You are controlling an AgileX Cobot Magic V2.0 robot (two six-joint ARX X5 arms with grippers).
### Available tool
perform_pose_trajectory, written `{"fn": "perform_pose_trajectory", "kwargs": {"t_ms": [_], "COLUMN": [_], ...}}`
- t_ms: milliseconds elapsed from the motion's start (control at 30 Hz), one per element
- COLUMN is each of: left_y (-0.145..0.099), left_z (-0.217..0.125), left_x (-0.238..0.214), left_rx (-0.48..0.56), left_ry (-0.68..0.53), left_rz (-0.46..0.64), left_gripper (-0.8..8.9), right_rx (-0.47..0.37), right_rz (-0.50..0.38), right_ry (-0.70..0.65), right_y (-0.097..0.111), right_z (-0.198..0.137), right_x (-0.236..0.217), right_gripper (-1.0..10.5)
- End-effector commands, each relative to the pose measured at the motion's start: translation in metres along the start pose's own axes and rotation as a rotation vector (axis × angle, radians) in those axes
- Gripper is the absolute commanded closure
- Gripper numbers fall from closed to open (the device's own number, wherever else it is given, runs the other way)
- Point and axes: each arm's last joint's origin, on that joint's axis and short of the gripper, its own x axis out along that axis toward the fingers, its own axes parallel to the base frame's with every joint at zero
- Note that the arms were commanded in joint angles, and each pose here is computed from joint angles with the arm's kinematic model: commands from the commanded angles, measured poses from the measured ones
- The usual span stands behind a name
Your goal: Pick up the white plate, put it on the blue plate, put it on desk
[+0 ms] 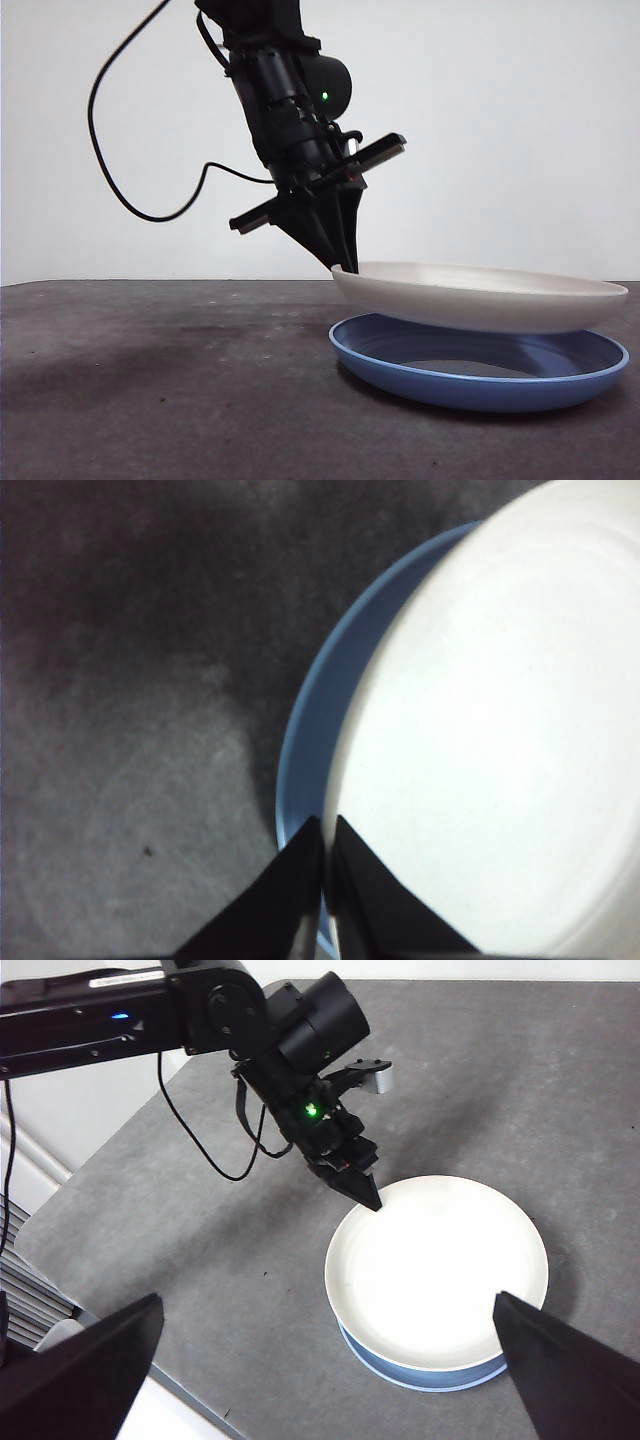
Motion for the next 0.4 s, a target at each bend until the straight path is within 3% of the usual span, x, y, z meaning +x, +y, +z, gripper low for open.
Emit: {"fn": "perform_pose_trajectory", "kwargs": {"t_ms": [33,400], "left_y": [-0.0015,-0.0041], "left_z": [0.0041,0.0047], "left_x": [0.0143,0.0226], "left_rx": [-0.002,0.024], "left_ry": [0.025,0.029], "left_rz": [-0.001,-0.003], "left_gripper": [8.05,8.04], "right_rx": [-0.025,-0.038], "right_rz": [0.009,0.007], "right_ry": [-0.021,-0.022], "right_y": [0.0030,0.0030], "right_z": [0.0032,0.0033], "right_x": [-0.0042,-0.0042], "right_gripper": [3.6,3.6]}}
